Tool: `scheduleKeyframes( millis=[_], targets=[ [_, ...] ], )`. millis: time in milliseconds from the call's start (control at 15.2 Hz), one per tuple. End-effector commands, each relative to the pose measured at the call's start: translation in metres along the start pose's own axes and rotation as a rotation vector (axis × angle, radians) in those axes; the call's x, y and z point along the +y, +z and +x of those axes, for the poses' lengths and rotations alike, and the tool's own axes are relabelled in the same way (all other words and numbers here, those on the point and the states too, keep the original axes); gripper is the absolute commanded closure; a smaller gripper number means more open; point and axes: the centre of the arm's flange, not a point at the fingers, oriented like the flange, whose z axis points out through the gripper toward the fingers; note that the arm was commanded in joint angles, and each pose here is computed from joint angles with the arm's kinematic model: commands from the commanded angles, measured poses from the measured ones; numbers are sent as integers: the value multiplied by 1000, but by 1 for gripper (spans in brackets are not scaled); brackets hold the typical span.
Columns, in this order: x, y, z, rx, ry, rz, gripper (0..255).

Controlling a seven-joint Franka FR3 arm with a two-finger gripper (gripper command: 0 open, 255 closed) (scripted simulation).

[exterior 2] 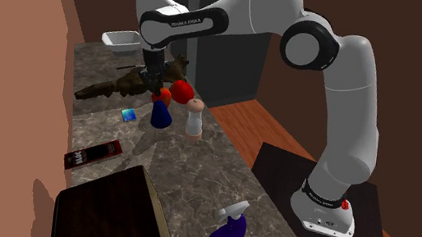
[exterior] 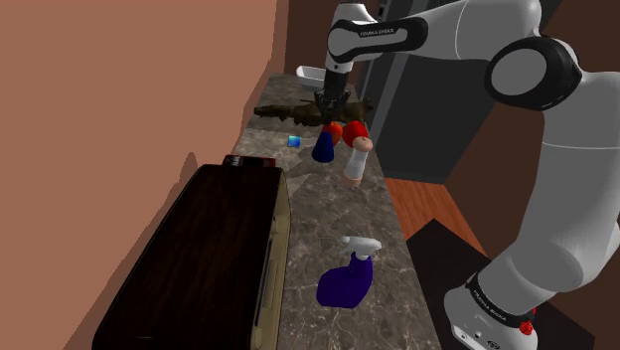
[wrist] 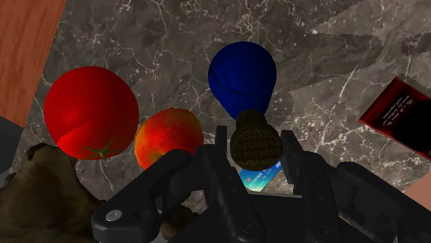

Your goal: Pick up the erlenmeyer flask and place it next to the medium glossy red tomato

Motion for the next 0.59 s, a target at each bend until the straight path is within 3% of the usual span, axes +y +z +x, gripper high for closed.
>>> scheduleKeyframes(
  millis=[0, 330, 396, 528],
  targets=[
    [0, 1, 0, 1, 0, 0, 255],
    [0, 1, 0, 1, 0, 0, 255],
    [0, 1, 0, 1, 0, 0, 0],
    [0, 1, 0, 1, 0, 0, 0]
  ],
)
